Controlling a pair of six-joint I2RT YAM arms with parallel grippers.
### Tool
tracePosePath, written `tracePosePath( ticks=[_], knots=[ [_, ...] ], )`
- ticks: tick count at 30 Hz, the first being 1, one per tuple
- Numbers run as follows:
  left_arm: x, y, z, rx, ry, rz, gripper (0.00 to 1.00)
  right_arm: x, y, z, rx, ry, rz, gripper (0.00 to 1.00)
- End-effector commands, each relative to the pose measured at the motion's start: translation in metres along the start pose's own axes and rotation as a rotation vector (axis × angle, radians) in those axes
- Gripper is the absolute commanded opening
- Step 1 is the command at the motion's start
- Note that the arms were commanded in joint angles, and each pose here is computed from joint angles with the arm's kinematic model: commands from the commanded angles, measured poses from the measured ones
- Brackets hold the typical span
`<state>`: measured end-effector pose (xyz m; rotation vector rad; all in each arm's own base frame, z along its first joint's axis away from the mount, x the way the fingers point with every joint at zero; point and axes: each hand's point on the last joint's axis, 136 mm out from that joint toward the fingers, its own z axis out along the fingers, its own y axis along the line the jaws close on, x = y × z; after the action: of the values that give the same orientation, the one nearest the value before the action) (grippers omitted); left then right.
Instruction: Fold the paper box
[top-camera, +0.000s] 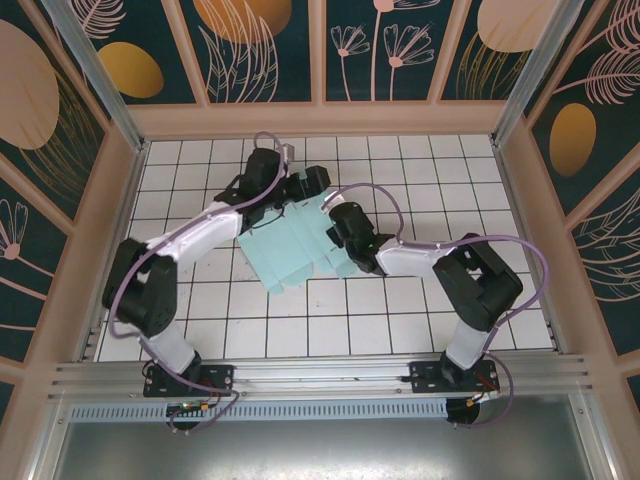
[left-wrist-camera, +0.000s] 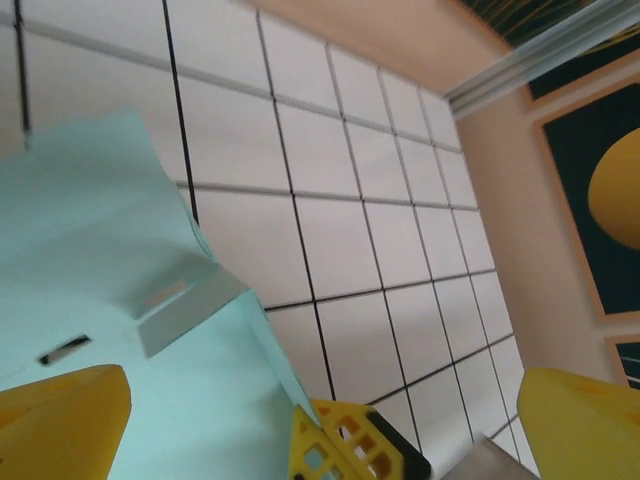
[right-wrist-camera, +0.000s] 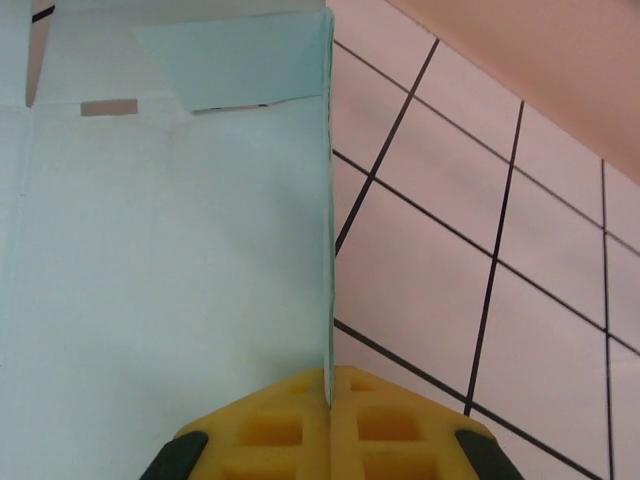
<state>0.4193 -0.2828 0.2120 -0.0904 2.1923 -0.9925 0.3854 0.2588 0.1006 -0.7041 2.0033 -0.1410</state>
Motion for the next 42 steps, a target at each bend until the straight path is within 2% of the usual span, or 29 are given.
tracePosePath(
  ticks=[1, 3, 6, 9, 13, 18, 21, 22, 27, 37, 42],
  knots=[
    [-0.031, 0.002, -0.034, -0.062, -0.198, 0.158, 0.99, -0.004, -0.005, -0.007, -0.061, -0.036, 0.105, 0.00],
    [-0.031, 0.012, -0.050, -0.065, -0.202, 0.227, 0.99, 0.000, -0.003, -0.009, -0.114, -0.032, 0.134, 0.00],
    [-0.041, 0.034, -0.071, -0.025, -0.208, 0.228, 0.98, 0.001, 0.000, -0.014, -0.210, -0.049, 0.177, 0.00],
    [-0.029, 0.061, -0.077, -0.048, -0.152, 0.290, 0.94, 0.002, -0.001, -0.019, -0.286, -0.065, 0.222, 0.00],
    [0.003, 0.082, -0.072, -0.075, -0.015, 0.402, 0.93, 0.007, -0.010, -0.021, -0.288, -0.064, 0.232, 0.00],
    [0.032, 0.101, -0.052, 0.011, 0.143, 0.330, 0.92, 0.010, -0.011, -0.028, -0.333, -0.064, 0.222, 0.00],
    [0.042, 0.113, -0.034, 0.013, 0.209, 0.302, 0.90, 0.009, -0.010, -0.032, -0.362, -0.073, 0.224, 0.00],
    [0.034, 0.111, -0.028, 0.017, 0.204, 0.306, 0.89, 0.008, -0.008, -0.034, -0.374, -0.076, 0.222, 0.00],
    [0.040, 0.120, -0.008, 0.038, 0.253, 0.290, 0.85, 0.010, -0.006, -0.036, -0.388, -0.067, 0.227, 0.00],
    [0.055, 0.109, 0.009, 0.200, 0.306, 0.233, 0.81, 0.009, -0.003, -0.033, -0.402, -0.067, 0.238, 0.00],
    [0.055, 0.105, 0.008, 0.221, 0.304, 0.223, 0.79, 0.011, -0.003, -0.031, -0.397, -0.055, 0.237, 0.00]
  ],
)
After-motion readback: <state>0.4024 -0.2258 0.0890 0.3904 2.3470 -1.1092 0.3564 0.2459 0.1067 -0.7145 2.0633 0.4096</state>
